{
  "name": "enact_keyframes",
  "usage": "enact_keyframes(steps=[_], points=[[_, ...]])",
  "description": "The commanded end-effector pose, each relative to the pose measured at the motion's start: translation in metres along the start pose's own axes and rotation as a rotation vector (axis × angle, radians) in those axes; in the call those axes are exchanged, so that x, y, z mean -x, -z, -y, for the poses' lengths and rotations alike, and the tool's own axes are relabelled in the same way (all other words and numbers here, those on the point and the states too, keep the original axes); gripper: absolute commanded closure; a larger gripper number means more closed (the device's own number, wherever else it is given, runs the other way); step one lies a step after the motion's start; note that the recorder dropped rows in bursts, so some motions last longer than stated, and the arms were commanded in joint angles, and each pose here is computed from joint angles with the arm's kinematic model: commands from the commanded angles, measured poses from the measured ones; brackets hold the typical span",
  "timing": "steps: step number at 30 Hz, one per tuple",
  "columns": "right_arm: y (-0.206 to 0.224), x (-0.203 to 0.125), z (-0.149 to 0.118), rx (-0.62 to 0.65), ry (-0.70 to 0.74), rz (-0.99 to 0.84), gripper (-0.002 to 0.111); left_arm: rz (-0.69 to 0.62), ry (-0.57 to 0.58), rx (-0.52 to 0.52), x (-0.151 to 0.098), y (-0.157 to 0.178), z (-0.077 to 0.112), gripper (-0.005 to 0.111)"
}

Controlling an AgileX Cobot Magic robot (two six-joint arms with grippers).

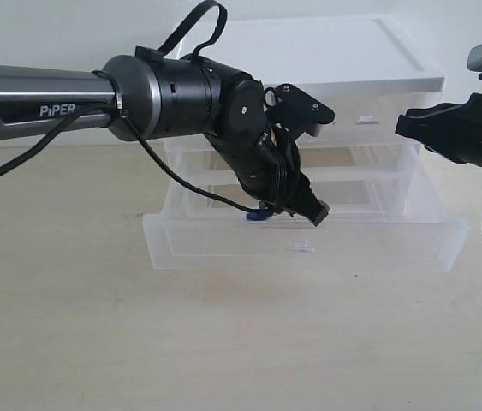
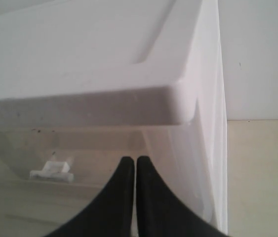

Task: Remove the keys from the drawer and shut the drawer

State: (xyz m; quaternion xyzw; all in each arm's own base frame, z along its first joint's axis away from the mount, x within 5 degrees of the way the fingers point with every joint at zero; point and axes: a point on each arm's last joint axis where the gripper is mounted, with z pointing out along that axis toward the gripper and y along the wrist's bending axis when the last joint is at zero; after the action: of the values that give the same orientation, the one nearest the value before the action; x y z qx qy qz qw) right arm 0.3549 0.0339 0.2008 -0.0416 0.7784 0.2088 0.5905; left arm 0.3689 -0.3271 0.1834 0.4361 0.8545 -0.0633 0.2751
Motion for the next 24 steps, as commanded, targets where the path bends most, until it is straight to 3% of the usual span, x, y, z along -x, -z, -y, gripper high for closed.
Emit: enact_keyframes(steps=[1,7,15,19,21,22,24], points=[[-0.001,0.001,0.000,-0.001,0.005,0.005,0.108,-0.053,-0.013,-0.015,-0.008,-0.008,0.003,0.102],[-0.001,0.001,0.000,-0.001,0.005,0.005,0.108,-0.030,-0.025,-0.013,-0.002,0.002,0.003,0.102],[-0.001,0.001,0.000,-0.001,0.007,0.005,0.108,0.091,-0.092,-0.006,0.024,0.058,0.024,0.102],[-0.001,0.001,0.000,0.000,0.009,0.004,0.108,0.030,-0.128,0.014,0.019,0.064,0.020,0.102],[-0.001,0.001,0.000,0.002,0.011,0.003,0.108,0.005,-0.149,0.028,0.016,0.056,0.020,0.091],[-0.001,0.001,0.000,0.002,0.011,0.003,0.108,-0.007,-0.149,0.024,0.014,0.049,0.021,0.075],[-0.001,0.001,0.000,0.002,0.011,0.003,0.108,-0.017,-0.150,0.021,0.011,0.040,0.021,0.055]])
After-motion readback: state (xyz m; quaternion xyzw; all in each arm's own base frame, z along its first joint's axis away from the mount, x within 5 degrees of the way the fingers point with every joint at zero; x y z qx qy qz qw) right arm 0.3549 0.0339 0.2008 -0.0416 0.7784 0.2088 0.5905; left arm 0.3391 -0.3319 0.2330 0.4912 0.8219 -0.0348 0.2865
